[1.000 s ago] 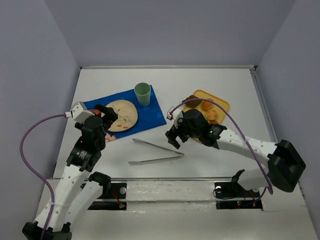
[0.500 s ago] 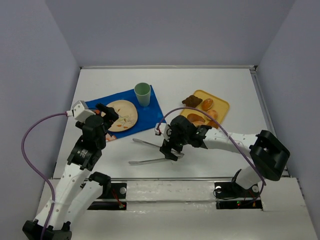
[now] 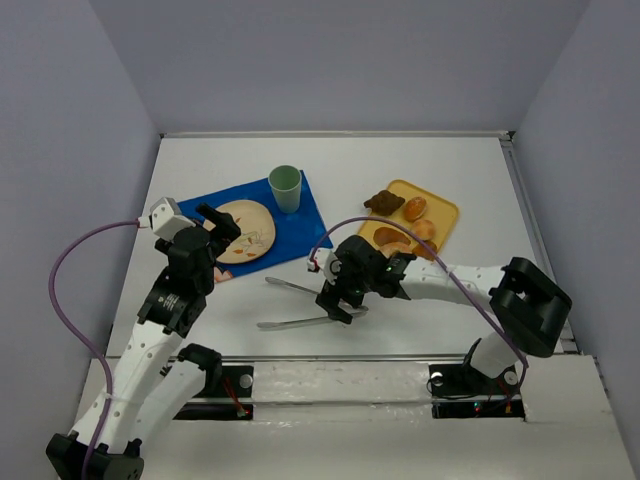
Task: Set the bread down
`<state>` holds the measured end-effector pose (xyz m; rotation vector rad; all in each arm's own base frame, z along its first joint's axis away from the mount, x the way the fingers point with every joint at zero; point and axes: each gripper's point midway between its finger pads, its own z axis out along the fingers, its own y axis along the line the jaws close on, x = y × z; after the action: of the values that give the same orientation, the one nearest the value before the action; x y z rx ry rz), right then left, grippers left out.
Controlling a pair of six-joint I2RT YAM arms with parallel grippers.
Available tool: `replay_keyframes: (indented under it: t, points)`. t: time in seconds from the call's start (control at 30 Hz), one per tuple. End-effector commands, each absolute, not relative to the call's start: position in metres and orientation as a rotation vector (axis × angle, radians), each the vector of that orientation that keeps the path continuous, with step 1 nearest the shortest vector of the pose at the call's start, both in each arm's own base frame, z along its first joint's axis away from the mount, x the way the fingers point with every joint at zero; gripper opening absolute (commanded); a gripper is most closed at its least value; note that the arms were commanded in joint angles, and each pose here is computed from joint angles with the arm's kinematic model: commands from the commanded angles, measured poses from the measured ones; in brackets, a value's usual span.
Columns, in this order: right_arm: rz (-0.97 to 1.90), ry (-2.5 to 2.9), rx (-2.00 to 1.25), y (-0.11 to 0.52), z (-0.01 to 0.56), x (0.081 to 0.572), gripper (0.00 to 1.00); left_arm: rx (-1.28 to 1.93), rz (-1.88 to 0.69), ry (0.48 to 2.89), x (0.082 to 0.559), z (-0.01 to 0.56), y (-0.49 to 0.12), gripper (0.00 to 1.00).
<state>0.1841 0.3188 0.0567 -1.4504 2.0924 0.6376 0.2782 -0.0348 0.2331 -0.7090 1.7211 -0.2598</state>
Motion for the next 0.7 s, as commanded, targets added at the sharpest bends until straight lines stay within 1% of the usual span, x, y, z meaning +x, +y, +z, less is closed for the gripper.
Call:
replay_keyframes:
  t: [0.0, 0.17, 0.53, 0.63, 0.67]
  points:
    - [0.631, 2.067, -1.433, 0.333, 0.062, 0.194, 1.00, -0.709, -0.260, 1.682, 0.282, 0.239, -0.032, 0.99]
    - [0.638, 2.076, -1.518, 0.341, 0.050, 0.182, 1.00, -0.712, -0.258, 1.680, 0.282, 0.239, -0.032, 0.99]
    - [0.492, 2.103, -1.512, 0.353, 0.025, 0.195, 1.00, -0.715, -0.252, 1.680, 0.282, 0.238, -0.031, 0.99]
    - [0.481, 2.124, -1.496, 0.348, 0.024, 0.194, 0.85, -0.717, -0.251, 1.676, 0.281, 0.239, -0.030, 0.99]
    - [0.475, 2.138, -1.485, 0.346, 0.023, 0.193, 0.69, -0.718, -0.251, 1.674, 0.281, 0.239, -0.029, 0.99]
